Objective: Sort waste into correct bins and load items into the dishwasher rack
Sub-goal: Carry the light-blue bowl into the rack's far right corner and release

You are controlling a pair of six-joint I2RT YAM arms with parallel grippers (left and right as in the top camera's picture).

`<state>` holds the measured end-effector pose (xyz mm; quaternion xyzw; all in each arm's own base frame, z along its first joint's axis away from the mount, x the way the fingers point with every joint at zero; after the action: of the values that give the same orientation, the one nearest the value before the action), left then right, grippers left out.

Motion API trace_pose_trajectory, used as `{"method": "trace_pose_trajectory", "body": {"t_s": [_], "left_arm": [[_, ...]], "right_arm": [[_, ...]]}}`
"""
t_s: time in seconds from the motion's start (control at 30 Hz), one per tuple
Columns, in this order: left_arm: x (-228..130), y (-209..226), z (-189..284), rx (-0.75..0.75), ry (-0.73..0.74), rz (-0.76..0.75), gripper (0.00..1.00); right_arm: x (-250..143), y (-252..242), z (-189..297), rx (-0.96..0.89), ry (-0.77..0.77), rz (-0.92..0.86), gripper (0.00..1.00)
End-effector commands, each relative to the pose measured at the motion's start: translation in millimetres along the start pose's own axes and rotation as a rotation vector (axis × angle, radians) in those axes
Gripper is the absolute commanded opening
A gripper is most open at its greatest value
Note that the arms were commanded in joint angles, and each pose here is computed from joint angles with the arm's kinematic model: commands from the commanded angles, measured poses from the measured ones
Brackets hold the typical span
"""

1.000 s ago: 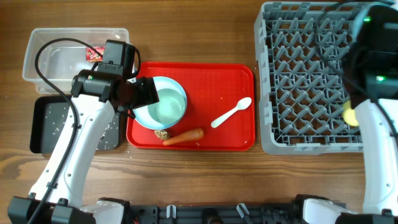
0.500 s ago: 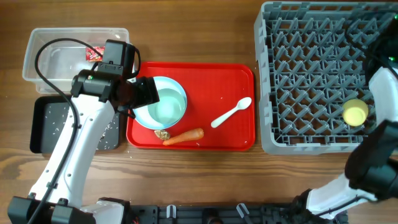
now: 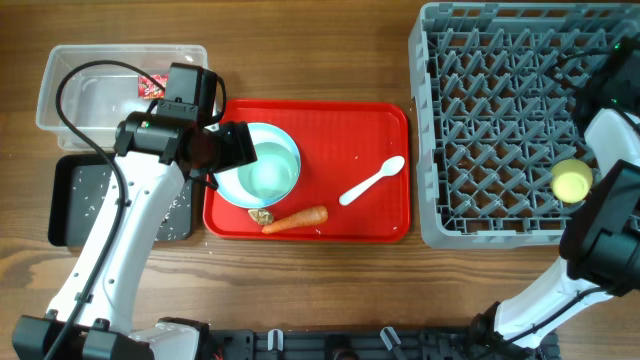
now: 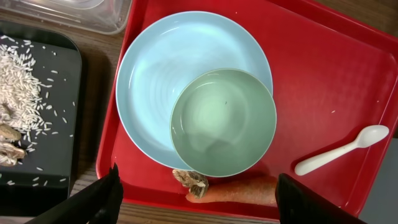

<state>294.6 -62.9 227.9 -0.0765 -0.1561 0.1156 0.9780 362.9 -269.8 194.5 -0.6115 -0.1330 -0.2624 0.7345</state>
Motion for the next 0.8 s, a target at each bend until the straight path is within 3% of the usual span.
{"method": "trace_pose_trajectory", "body": {"t_s": [0.0,0.07,0.13,0.2,0.33,0.37,0.63,0.77], "left_arm": [[3,0,-1,0.004,-0.007,0.015,0.8],[2,0,-1,0.004,-0.007,0.015,0.8],[3,0,-1,0.004,-0.007,0.015,0.8],[2,0,-1,0.004,-0.007,0.015,0.8],[3,0,-1,0.004,-0.007,0.015,0.82],[3,0,-1,0.004,-0.007,0.015,0.82],[3,0,-1,0.004,-0.007,0.015,0.83],[2,0,-1,0.005,-0.007,0.015,0.84]], "right_arm": [[-2,17,17,0.034,-0.025,-0.035,0.09],[2,25,31,0.072,-0.059,-0.024,0.09],[5,30,43,0.088,-0.084,-0.016,0.15],[8,35,55,0.104,-0.107,-0.01,0.27],[12,41,75,0.13,-0.147,0.0,0.61],[13,41,78,0.134,-0.154,0.0,0.65],[36,7,122,0.296,-0.285,-0.078,0.74],[36,12,186,0.753,-0.456,0.048,0.76]]}}
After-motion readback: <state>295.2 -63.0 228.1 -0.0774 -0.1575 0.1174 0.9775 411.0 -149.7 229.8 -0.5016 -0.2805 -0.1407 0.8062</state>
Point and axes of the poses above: each gripper's point midway between its finger pads, its own z axis back along the fingers, its own y axis along the line the jaws close on, x = y × z, the point moved 7 cm from there along z, back along the fingers, and after that the axes turned 1 degree about -z, right-handed, at the moved point
